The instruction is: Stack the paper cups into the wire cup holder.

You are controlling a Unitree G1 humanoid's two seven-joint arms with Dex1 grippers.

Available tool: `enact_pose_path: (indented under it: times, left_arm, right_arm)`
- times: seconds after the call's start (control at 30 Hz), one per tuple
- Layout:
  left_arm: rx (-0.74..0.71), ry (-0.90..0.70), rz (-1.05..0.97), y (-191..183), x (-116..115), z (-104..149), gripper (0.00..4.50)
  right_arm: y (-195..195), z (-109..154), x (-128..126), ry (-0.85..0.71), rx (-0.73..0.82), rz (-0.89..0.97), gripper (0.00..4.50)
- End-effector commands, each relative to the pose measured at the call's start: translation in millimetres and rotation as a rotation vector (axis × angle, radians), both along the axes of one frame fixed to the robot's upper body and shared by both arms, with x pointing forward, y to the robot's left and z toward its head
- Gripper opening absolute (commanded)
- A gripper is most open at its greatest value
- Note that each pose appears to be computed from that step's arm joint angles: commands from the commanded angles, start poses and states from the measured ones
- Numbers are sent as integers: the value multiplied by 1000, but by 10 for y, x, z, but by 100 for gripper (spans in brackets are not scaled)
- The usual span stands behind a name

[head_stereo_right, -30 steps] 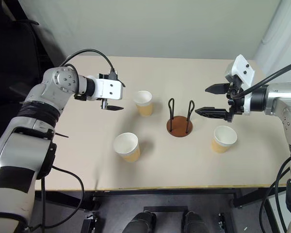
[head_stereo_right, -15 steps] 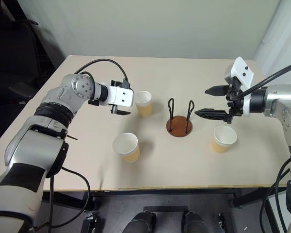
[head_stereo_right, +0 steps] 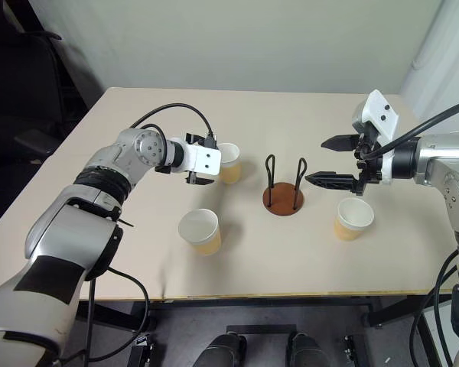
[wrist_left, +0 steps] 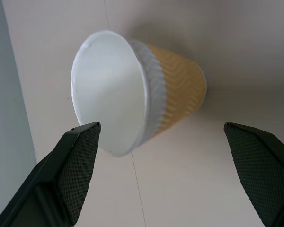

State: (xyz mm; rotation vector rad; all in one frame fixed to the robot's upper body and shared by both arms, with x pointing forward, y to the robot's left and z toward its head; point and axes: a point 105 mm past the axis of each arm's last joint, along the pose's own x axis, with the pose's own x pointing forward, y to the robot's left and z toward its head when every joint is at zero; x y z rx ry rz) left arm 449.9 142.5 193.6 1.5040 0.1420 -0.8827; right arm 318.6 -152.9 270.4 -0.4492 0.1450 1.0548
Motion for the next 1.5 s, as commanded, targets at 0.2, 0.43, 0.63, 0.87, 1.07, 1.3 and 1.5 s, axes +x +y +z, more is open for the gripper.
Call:
enact_pose_path:
  times: [0.2,0.43,0.63,0.87,1.07,1.3,1.5]
  left_arm:
    - [6,-35,26,-4,48,44,386]
    - [53,-13,25,18,37,-24,123]
    - [30,-3,16,-22,29,26,5]
    - [-183,149,-51,-179,-109,276,5]
    - [-337,255,-129,-244,-257,651,5]
    - [-360,249,-153,-163,-401,1236,5]
    - [-303,298,-201,-312,-539,1483,5]
  right_arm:
    - [-26,149,-58,-60,10,-4,450]
    - [-26,149,-59,-60,7,-3,450]
    - [-38,145,-58,-58,1,-6,450]
    - [-83,129,-67,-46,-16,-12,450]
    - [-136,79,-82,-26,-44,-16,450]
    - [-308,35,-75,4,-123,-24,450]
    - [-366,65,-45,17,-140,-24,450]
